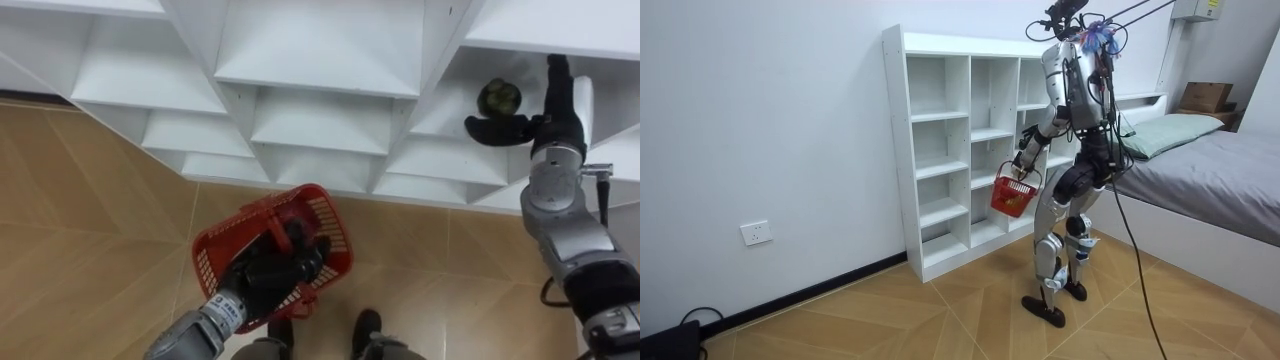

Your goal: Collect fruits from the closet

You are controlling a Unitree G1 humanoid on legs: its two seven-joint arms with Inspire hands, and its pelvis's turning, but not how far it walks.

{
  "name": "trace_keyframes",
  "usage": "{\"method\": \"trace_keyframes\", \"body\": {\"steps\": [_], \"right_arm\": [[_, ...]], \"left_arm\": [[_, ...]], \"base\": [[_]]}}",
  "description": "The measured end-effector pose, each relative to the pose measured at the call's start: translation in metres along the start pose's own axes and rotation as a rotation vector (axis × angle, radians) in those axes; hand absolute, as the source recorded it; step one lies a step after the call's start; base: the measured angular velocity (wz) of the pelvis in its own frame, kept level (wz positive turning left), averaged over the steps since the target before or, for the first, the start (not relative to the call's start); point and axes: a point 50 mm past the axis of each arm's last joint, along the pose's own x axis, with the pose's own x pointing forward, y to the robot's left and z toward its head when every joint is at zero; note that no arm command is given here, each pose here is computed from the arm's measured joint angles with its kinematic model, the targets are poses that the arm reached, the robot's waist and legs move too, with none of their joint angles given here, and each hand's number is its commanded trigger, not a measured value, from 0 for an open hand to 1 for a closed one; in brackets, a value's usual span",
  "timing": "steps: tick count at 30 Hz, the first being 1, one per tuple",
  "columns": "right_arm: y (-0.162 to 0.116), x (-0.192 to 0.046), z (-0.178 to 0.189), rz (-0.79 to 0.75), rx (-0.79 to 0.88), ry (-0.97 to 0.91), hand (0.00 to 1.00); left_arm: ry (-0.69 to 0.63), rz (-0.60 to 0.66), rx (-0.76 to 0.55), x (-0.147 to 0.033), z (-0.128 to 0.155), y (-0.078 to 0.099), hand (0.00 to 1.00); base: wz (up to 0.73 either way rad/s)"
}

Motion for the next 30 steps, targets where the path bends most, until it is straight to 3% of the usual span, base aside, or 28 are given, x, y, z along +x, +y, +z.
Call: {"method": "trace_keyframes", "body": {"steps": [6,30], "right_arm": [[0.006,0.001,0.001,0.034,-0.089,-0.014,0.00],[0.005,0.012,0.007,0.035,-0.143,0.000,0.00]], "left_arm": [[0.008,-0.006,0.006,0.001,0.000,-0.001,1.00],[0.037,0.014,0.035,0.004,0.000,-0.002,1.00]], "base": [[0.01],[0.00]]}}
